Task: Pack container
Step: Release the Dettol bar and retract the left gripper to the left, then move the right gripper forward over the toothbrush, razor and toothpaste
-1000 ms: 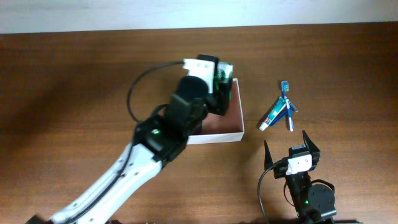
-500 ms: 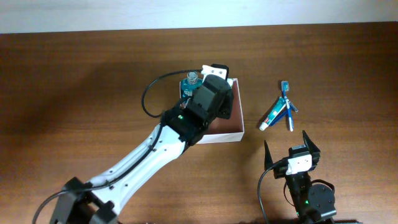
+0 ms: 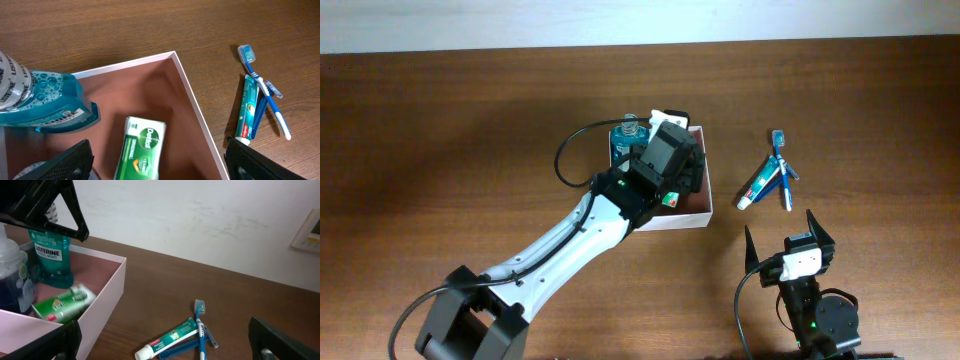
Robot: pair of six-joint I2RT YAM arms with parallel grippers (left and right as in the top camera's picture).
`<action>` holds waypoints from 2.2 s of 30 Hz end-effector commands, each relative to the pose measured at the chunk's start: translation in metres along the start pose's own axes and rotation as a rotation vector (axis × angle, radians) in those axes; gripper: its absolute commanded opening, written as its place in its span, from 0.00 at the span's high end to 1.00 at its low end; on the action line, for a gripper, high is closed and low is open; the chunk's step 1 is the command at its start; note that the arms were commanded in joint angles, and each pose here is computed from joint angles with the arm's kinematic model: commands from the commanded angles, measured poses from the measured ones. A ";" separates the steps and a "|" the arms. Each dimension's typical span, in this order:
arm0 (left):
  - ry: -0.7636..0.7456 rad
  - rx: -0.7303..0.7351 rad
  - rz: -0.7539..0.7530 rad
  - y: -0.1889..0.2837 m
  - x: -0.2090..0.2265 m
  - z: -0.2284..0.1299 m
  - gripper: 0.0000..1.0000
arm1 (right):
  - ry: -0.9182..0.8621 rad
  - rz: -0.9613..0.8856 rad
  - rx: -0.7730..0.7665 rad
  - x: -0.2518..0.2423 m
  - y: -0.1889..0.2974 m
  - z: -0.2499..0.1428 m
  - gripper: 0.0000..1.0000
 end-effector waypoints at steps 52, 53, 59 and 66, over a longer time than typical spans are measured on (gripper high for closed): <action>0.264 -0.115 0.792 0.183 0.240 0.055 0.01 | 0.091 0.014 -0.011 -0.020 0.014 0.087 0.01; 0.264 -0.115 0.792 0.183 0.240 0.055 0.01 | 0.107 0.009 0.024 -0.023 0.011 0.091 0.01; 0.264 -0.115 0.792 0.183 0.240 0.055 0.01 | 0.161 0.084 0.338 -0.030 -0.023 0.116 0.01; 0.264 -0.115 0.792 0.183 0.240 0.055 0.01 | 0.160 0.239 0.494 -0.015 -0.079 0.127 0.02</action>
Point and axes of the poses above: each gripper's point midway between its finger pads, its own y axis back along the fingers, its own x axis along the line the jaws close on, z = x × y, the point moved 4 cm from there along y, back along the fingers, and after that the axes turned 3 degrees about y, right-handed, at the moved point
